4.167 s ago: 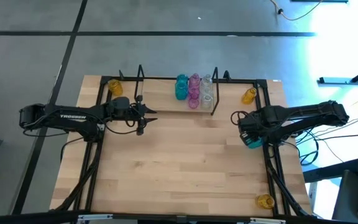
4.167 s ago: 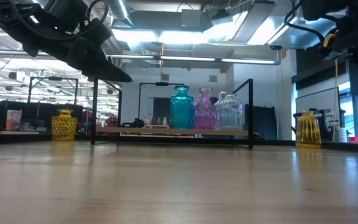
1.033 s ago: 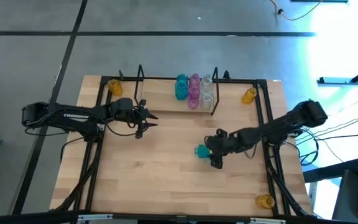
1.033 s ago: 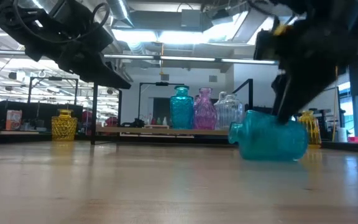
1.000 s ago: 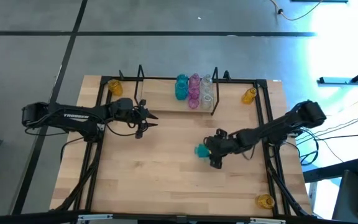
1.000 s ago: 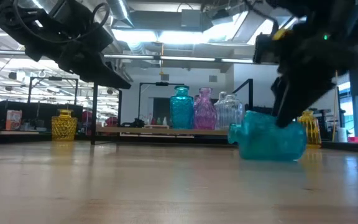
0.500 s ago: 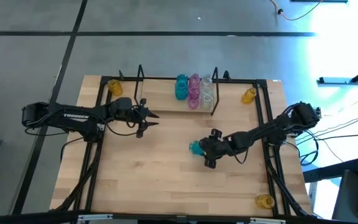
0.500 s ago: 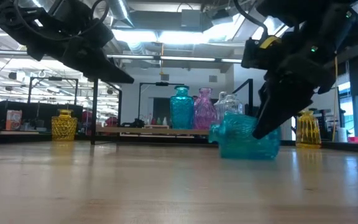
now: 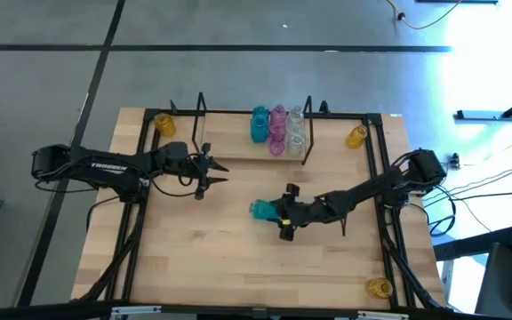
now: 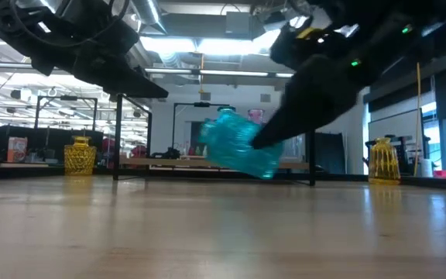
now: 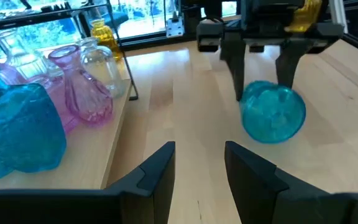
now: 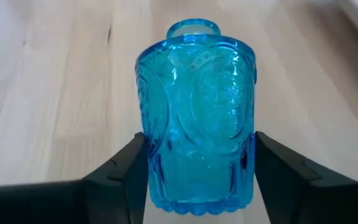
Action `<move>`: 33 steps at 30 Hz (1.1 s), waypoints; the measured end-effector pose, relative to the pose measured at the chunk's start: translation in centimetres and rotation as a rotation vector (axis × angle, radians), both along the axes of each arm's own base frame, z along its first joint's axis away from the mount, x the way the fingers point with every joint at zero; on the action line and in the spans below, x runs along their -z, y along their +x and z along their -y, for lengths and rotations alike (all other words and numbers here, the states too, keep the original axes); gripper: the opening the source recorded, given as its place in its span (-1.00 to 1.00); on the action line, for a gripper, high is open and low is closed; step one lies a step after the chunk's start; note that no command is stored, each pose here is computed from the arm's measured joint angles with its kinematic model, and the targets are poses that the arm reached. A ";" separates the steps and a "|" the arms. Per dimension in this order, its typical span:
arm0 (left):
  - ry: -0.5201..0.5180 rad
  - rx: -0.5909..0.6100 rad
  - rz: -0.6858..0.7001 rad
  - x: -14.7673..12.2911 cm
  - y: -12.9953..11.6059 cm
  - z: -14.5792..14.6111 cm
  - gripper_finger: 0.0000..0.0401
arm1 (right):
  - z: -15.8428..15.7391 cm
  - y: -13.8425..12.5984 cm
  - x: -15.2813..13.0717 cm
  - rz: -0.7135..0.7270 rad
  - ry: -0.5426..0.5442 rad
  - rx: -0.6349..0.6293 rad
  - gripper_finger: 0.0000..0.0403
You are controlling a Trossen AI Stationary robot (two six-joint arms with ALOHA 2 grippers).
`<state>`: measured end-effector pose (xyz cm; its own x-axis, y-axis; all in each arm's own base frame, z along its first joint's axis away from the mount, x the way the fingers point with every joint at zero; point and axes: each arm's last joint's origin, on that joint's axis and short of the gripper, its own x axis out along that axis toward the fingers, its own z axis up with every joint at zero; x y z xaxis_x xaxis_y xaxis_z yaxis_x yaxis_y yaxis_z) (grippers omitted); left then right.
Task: Sort vases onto shelf
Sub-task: Put the blue vase on the shelf aligned with the other blue vases
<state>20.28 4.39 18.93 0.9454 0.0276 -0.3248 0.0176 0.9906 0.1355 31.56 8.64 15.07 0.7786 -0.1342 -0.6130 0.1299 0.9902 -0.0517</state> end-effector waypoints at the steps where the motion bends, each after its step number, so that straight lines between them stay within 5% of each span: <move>1: 0.001 0.003 0.004 0.1 0.0 0.1 -0.34 | 0.2 0.4 0.2 0.024 -0.007 -0.006 0.03; 13: -0.002 0.016 -0.006 0.8 -0.1 0.4 -0.34 | 1.9 4.1 3.1 0.284 -0.044 -0.064 0.02; 19: -0.023 -0.012 -0.048 1.6 0.3 0.5 -0.32 | 2.0 4.2 3.2 0.300 -0.049 -0.057 0.01; 33: -0.006 0.034 -0.011 1.4 0.8 1.7 0.24 | 1.2 3.6 0.2 0.354 -0.101 -0.063 -0.01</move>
